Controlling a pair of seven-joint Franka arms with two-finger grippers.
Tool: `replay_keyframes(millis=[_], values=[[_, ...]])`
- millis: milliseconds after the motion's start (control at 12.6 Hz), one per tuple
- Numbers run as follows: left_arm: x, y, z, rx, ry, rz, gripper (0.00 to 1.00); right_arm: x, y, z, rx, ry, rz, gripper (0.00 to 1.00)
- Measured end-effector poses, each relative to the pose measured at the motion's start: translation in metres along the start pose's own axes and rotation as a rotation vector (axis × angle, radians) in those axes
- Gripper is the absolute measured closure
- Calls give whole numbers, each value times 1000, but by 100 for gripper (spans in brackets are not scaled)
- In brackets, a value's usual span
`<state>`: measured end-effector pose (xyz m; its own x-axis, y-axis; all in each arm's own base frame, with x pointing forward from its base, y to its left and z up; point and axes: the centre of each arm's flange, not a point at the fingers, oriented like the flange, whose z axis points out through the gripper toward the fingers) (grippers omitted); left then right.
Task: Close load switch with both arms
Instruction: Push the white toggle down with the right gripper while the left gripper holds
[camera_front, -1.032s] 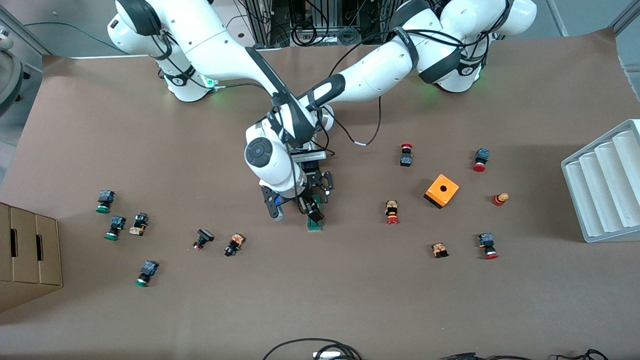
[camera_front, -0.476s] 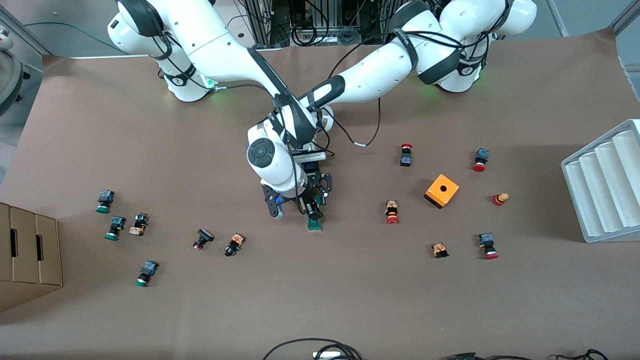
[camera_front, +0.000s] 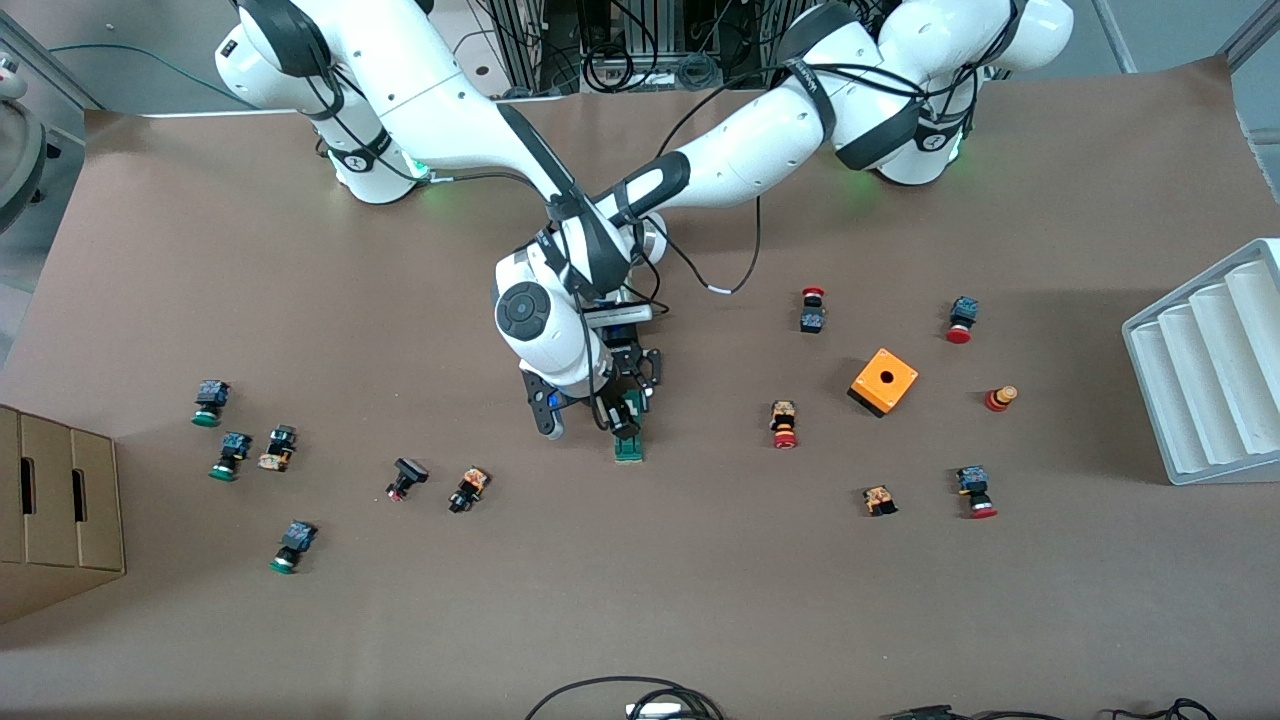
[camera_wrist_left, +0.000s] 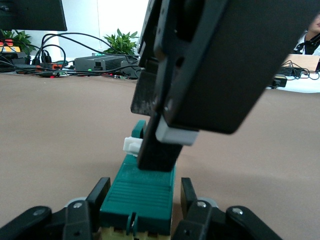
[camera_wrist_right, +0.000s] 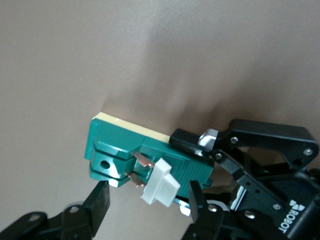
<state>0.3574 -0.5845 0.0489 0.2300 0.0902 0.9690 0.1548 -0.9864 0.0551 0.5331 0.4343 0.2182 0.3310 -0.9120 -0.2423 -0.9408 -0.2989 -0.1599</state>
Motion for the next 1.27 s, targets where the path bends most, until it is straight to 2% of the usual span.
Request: replay_keyframes(millis=[79, 238, 476, 635, 715, 953, 1032, 1271], values=[[0, 0, 0, 2, 1, 0, 44, 1, 1, 1, 0, 2, 1, 30], [-1, -1, 0, 3, 3, 0, 46, 2, 1, 1, 1, 3, 1, 37], [-1, -1, 0, 3, 3, 0, 46, 2, 1, 1, 6, 4, 1, 39], [-1, -1, 0, 3, 3, 0, 46, 2, 0, 1, 10, 4, 1, 44], [0, -1, 0, 4, 3, 0, 47, 2, 1, 1, 8, 4, 0, 49], [0, -1, 1, 3, 4, 0, 48, 2, 2, 2, 4, 3, -1, 53], [0, -1, 1, 3, 4, 0, 48, 1, 3, 2, -2, 3, -1, 59], [0, -1, 1, 3, 5, 0, 48, 1, 4, 3, -4, 3, -1, 62]])
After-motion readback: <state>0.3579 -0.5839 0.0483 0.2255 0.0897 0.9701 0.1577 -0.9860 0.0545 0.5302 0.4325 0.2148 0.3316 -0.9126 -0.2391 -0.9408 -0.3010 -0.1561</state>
